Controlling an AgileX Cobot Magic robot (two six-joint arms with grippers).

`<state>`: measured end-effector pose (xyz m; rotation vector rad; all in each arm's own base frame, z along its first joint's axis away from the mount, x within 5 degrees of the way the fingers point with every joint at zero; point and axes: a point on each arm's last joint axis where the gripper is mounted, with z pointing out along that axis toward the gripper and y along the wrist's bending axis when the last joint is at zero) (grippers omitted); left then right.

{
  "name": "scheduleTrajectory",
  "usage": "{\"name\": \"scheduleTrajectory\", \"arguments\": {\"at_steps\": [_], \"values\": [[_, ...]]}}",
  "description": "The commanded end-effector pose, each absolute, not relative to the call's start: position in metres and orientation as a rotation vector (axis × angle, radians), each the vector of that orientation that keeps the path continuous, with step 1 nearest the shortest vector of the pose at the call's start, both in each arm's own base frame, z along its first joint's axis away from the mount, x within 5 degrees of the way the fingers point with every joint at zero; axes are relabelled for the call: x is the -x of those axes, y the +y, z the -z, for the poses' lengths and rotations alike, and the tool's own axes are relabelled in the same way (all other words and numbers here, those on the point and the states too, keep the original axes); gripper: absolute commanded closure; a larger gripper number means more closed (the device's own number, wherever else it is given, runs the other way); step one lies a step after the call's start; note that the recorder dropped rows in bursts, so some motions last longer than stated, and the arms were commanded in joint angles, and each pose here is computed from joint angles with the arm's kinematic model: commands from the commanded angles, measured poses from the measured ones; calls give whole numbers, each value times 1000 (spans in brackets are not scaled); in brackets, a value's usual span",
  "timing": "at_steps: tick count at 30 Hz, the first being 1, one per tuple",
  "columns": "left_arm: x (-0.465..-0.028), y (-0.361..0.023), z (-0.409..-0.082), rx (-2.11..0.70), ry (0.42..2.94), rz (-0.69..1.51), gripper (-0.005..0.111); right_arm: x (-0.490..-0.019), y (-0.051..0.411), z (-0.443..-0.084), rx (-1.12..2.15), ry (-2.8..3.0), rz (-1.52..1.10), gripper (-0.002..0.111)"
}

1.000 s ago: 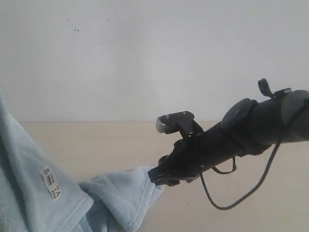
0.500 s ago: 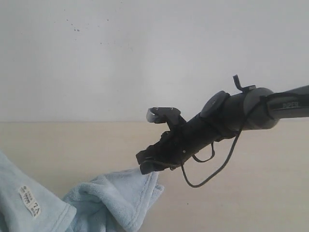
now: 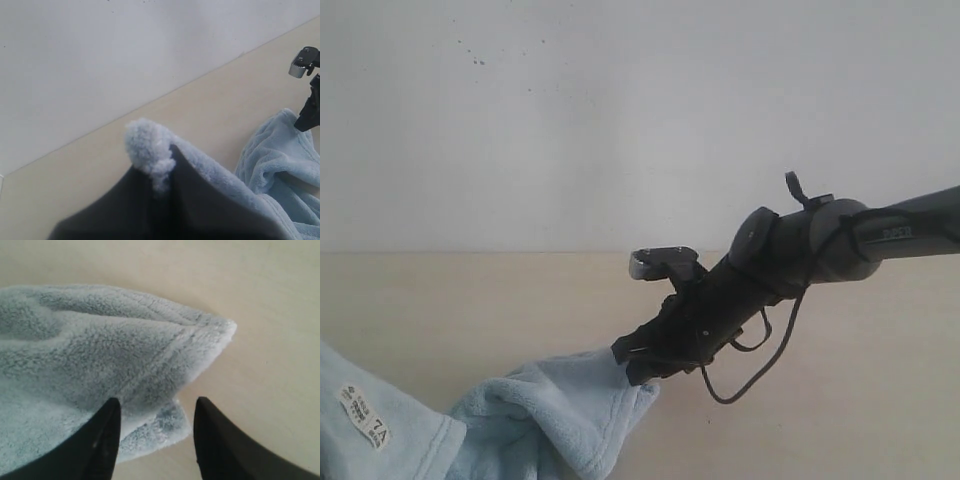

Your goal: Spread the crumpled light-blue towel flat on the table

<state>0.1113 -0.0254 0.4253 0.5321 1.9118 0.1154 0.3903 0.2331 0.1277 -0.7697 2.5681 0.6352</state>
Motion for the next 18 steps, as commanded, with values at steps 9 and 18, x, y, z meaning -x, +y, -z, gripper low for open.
{"name": "scheduleTrajectory", "arguments": {"at_steps": [9,18], "values": [[-111,-24,-426,-516,1900,-121,103,-396,242,-132,689,2494,-808,64],[-111,-24,-426,-516,1900,-121,103,-396,242,-131,678,2498,-822,64]]}}
